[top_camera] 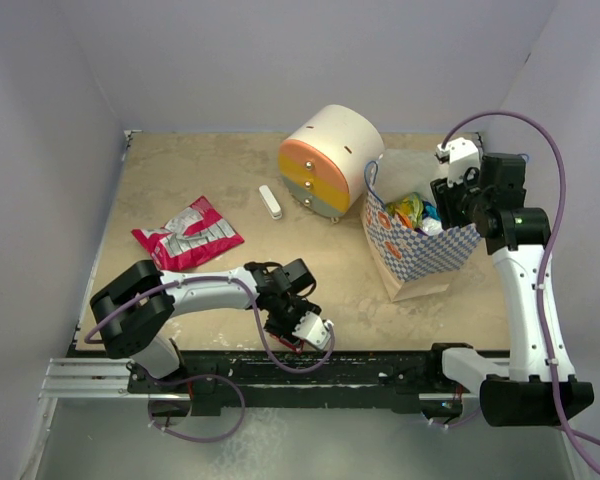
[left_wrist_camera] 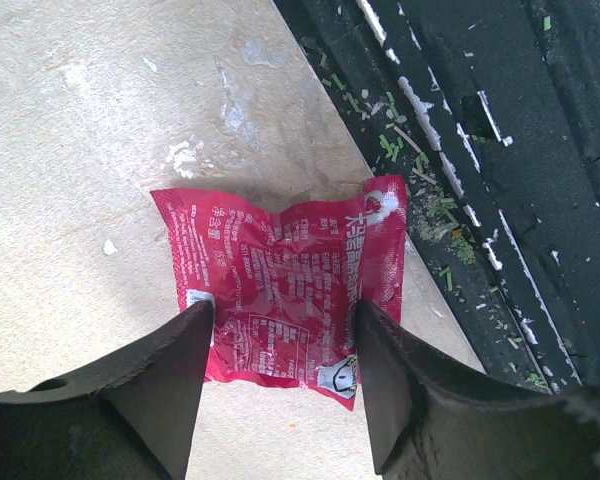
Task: Place the snacks into the paper bag
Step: Pick up the snack from the center of the board.
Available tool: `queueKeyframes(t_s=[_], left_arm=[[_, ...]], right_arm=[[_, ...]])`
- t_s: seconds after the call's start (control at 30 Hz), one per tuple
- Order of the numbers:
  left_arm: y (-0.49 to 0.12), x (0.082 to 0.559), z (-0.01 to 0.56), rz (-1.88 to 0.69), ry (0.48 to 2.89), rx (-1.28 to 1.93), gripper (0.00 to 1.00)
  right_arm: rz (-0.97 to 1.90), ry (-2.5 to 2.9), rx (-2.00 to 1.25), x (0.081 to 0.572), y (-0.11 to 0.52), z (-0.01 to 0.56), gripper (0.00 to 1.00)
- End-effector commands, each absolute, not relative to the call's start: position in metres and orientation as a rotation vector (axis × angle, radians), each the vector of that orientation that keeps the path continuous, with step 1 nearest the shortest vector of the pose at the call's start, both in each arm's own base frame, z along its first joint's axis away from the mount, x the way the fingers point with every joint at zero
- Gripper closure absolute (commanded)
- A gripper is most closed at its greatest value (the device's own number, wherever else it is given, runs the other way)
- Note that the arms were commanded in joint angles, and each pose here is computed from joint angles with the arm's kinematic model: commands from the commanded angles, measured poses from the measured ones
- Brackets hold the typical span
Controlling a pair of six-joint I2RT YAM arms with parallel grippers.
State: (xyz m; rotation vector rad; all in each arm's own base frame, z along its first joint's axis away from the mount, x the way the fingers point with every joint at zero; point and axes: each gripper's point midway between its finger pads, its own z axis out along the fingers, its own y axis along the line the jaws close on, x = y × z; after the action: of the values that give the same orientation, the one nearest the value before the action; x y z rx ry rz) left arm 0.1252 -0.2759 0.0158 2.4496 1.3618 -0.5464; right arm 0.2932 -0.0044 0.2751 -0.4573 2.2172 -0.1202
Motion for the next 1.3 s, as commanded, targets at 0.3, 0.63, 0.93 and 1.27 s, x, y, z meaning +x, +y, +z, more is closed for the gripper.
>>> queueKeyframes(t_s=[0.3,0.63,0.93,1.27], left_arm=[[-0.286,0.146,0.048,-0.551,1.389,2.348,0.64],[-0.286,0.172,0.091,-0.634,1.447,2.138,0.93],[-0.268,0.209,0.151,-0.642,1.476,1.856,1.00],[-0.248,0.248,0.227,-0.637,1.439,1.668,1.00]], right_arm=[[-0.050,2.050,-0.572,0.304,0.015,0.323,0.45],[0.050,1.939,-0.657,0.312,0.036,0.363,0.44],[0.351,1.649,-0.857,0.296,0.098,0.424,0.42],[0.568,1.397,-1.123,0.273,0.185,0.448,0.40]])
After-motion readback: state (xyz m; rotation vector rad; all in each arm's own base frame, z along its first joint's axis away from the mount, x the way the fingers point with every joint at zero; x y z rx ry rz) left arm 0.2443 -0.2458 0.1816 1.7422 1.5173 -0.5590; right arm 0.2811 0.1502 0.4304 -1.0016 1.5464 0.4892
